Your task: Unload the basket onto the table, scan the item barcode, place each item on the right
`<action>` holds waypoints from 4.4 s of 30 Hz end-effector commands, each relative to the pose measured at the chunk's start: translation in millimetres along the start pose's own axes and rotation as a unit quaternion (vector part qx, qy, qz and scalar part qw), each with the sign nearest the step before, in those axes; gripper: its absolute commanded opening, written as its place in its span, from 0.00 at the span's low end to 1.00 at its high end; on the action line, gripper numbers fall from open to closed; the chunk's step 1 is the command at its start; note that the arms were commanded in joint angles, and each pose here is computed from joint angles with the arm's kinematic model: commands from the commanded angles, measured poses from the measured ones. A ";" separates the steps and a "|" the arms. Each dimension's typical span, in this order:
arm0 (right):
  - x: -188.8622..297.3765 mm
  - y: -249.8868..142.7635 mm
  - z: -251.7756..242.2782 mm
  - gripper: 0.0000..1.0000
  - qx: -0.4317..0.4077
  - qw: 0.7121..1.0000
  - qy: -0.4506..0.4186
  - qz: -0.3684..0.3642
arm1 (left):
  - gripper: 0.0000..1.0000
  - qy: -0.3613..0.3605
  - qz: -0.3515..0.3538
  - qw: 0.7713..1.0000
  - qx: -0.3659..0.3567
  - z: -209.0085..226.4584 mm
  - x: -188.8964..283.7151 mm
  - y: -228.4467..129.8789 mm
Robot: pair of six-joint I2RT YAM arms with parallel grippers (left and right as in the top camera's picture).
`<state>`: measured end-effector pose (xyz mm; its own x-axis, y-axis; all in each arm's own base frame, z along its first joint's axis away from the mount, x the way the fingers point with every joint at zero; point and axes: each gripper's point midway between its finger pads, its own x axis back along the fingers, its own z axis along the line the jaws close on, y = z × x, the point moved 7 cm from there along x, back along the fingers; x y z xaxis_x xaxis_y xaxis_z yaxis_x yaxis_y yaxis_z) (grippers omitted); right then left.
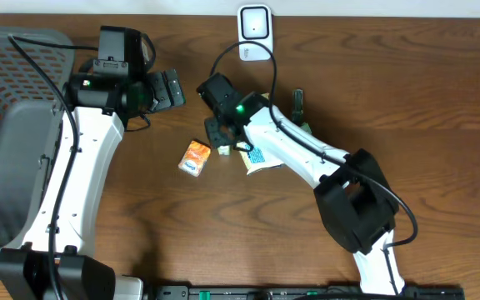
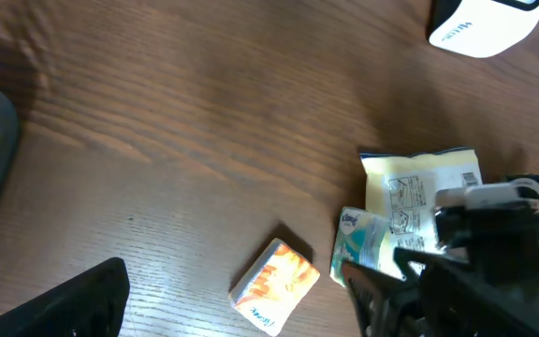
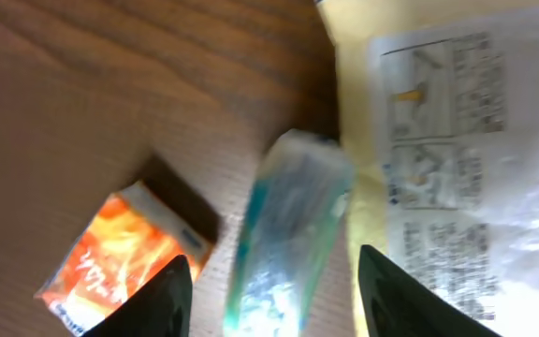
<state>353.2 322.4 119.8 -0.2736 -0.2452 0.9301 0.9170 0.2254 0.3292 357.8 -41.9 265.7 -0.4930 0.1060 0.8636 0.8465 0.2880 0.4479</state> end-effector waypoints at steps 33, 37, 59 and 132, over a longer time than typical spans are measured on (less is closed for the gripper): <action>76.3 14.8 -37.1 0.01 0.041 0.977 0.205 0.036 | 0.98 -0.004 0.002 1.000 -0.001 -1.0 -0.7 1.0; 115.2 24.6 -78.5 0.01 0.043 0.942 0.331 0.020 | 0.98 -0.004 0.002 1.000 -0.001 -1.0 -0.7 1.0; 192.9 36.1 -212.9 0.01 -0.088 0.791 0.597 -0.104 | 0.98 -0.004 0.002 1.000 -0.001 -1.0 -0.7 1.0; -10.4 -62.5 -308.0 0.01 -0.306 0.944 -0.011 0.124 | 0.98 -0.004 0.002 1.000 -0.001 -1.0 -0.7 1.0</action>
<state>401.8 29.0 72.0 -0.1106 -0.3465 0.9315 0.9417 -0.3361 -0.0132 357.8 -41.9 265.7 -0.4927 0.1056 0.8638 0.8466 0.2880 0.4477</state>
